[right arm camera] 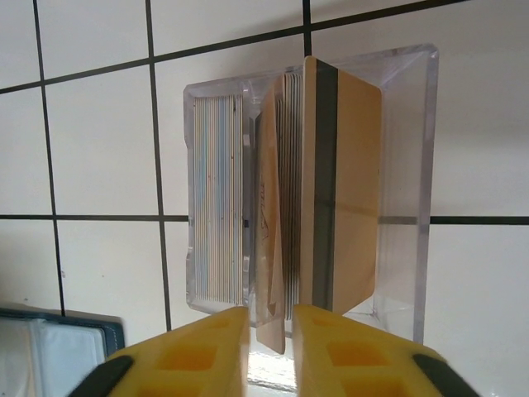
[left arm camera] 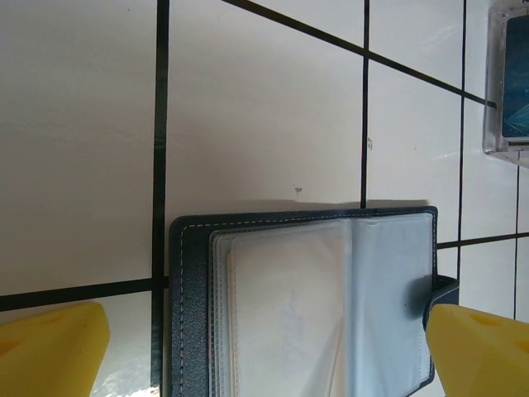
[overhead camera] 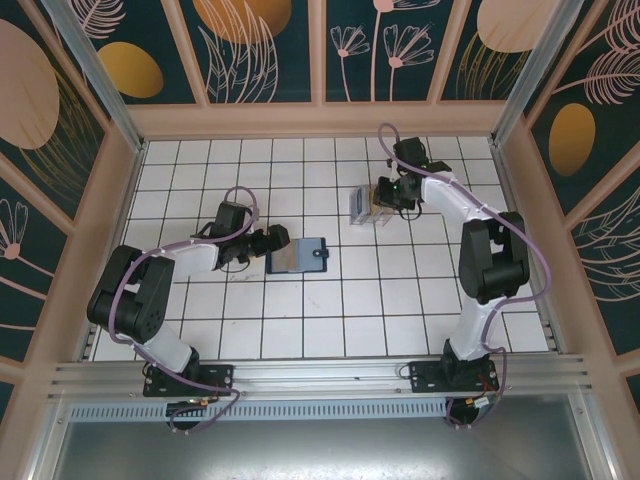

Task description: Put the credit cards into the card holder

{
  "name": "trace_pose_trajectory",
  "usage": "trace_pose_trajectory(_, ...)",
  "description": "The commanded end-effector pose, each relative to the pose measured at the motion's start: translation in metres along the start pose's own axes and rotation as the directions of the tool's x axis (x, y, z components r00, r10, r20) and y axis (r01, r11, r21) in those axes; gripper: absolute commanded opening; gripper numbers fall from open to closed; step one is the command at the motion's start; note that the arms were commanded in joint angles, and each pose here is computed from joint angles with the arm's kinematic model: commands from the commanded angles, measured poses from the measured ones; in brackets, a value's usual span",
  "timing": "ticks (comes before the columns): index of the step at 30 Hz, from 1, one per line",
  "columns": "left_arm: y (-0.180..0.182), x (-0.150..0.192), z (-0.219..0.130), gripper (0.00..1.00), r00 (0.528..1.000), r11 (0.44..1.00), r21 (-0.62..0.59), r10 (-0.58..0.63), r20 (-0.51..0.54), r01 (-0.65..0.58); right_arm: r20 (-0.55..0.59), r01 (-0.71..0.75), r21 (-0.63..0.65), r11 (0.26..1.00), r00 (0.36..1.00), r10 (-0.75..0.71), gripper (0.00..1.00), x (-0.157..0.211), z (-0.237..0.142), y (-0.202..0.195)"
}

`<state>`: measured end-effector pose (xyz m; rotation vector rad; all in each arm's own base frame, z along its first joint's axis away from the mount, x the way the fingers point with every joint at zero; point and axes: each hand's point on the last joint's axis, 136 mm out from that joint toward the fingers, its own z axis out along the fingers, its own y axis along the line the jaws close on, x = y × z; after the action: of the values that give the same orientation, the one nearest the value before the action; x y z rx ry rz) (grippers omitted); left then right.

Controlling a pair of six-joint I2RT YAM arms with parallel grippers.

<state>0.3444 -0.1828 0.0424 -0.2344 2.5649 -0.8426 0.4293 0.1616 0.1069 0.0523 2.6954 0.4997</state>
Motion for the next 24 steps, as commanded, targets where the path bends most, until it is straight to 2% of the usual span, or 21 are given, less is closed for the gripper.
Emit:
trace_pose_trajectory(1,-0.002,0.0,-0.003,0.98,1.0,1.0,0.012,-0.001,0.01,0.001,-0.021,-0.01,-0.02,1.0,1.0,0.01,0.13,0.004,0.005,0.004)
trace_pose_trajectory(3,-0.002,0.0,-0.002,0.98,1.0,1.0,0.01,0.0,0.004,0.0,-0.023,-0.009,-0.015,1.0,1.0,0.008,0.06,0.005,0.004,0.004)
trace_pose_trajectory(6,-0.001,0.0,-0.003,0.99,1.0,1.0,0.009,0.0,0.006,0.0,-0.015,0.003,-0.001,1.0,1.0,-0.003,0.03,0.002,-0.001,0.004)
trace_pose_trajectory(12,-0.003,-0.001,-0.003,0.98,1.0,1.0,0.01,0.001,0.007,-0.001,0.006,0.025,0.0,1.0,1.0,-0.025,0.01,0.001,-0.015,0.011)
trace_pose_trajectory(17,-0.004,-0.003,-0.009,0.99,1.0,1.0,-0.006,0.018,0.009,-0.018,0.095,0.055,-0.029,0.998,0.994,-0.052,0.0,-0.002,-0.044,0.023)
trace_pose_trajectory(24,0.001,0.004,-0.013,0.98,0.999,0.999,-0.033,0.029,-0.014,-0.03,0.174,0.098,-0.097,0.99,0.981,-0.08,0.0,0.026,-0.07,0.052)
